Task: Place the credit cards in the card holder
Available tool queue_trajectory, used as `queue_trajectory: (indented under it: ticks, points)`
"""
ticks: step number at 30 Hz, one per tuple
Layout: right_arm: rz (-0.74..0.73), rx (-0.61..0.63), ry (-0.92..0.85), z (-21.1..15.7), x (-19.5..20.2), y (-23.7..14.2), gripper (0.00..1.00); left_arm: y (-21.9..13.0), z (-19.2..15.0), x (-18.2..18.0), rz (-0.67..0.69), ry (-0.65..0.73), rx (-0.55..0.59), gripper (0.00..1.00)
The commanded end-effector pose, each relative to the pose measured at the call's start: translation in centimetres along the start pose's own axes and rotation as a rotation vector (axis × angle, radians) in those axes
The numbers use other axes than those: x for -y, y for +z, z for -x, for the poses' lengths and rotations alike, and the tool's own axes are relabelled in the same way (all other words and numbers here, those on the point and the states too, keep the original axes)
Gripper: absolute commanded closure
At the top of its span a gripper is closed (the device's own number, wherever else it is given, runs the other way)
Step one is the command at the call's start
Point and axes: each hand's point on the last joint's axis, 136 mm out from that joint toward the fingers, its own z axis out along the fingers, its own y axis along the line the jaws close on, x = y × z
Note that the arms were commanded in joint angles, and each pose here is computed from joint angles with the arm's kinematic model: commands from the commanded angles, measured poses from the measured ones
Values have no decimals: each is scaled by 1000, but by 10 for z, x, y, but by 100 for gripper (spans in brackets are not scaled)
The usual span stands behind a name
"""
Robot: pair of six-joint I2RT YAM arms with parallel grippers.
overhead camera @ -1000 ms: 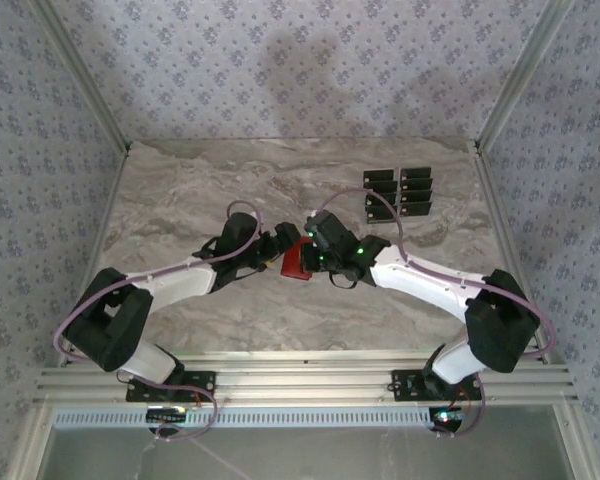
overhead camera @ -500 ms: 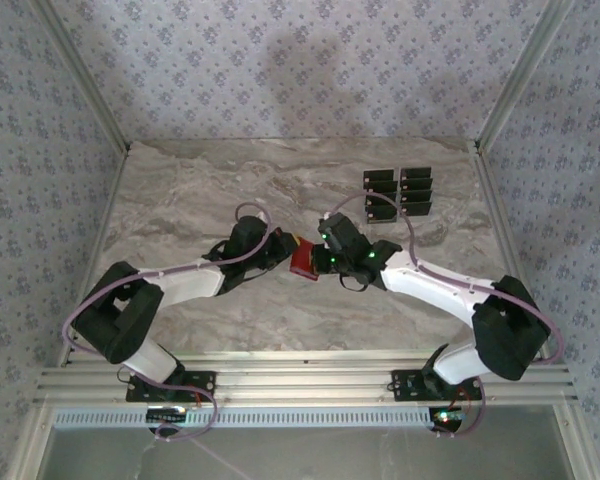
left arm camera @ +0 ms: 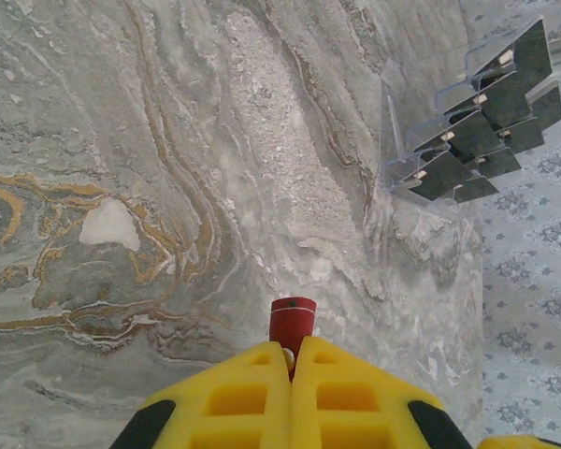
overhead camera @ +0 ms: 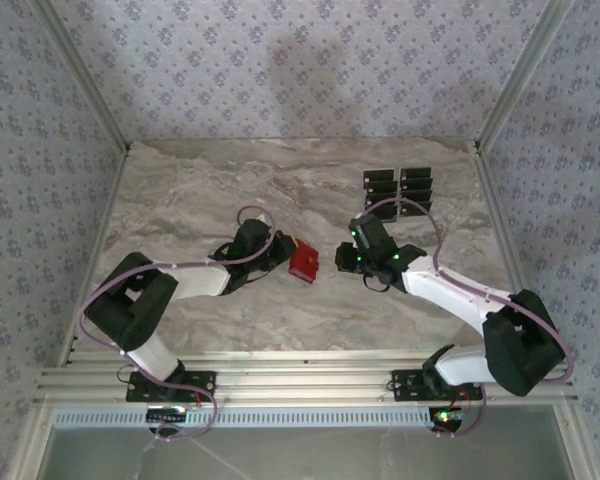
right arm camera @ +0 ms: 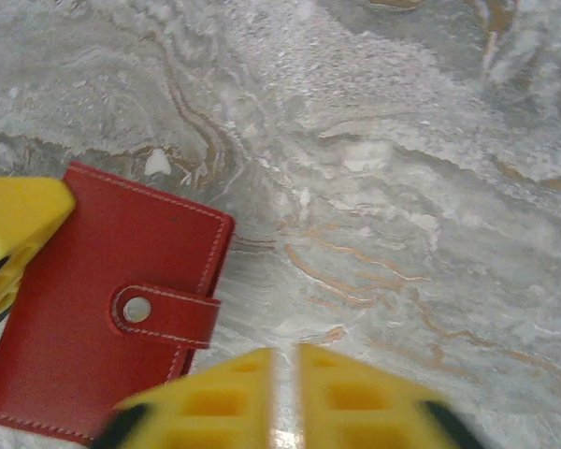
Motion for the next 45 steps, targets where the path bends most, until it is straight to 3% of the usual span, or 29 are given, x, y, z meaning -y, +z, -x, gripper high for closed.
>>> queue_trajectory:
  ticks: [1,7,16,25,32,44,45]
  points:
    - [39,-11,-46,0,-20,5,58,3,9,11,-51,23,36,100]
    - [54,-34,-87,-2,-43,20,48,4,8,12,-53,21,32,100]
    - [36,-51,-115,-1,-59,40,48,1,8,16,-66,20,34,100]
    - [-18,-94,-118,-10,-49,59,65,-6,9,19,-78,20,46,100]
    - [-49,-110,-96,-13,-31,63,100,-9,9,16,-72,17,53,100]
    - [-58,-91,-33,-6,-2,47,100,-9,7,2,-34,16,61,100]
    - [-53,-91,-35,-6,-4,46,100,-10,7,0,-20,15,60,95]
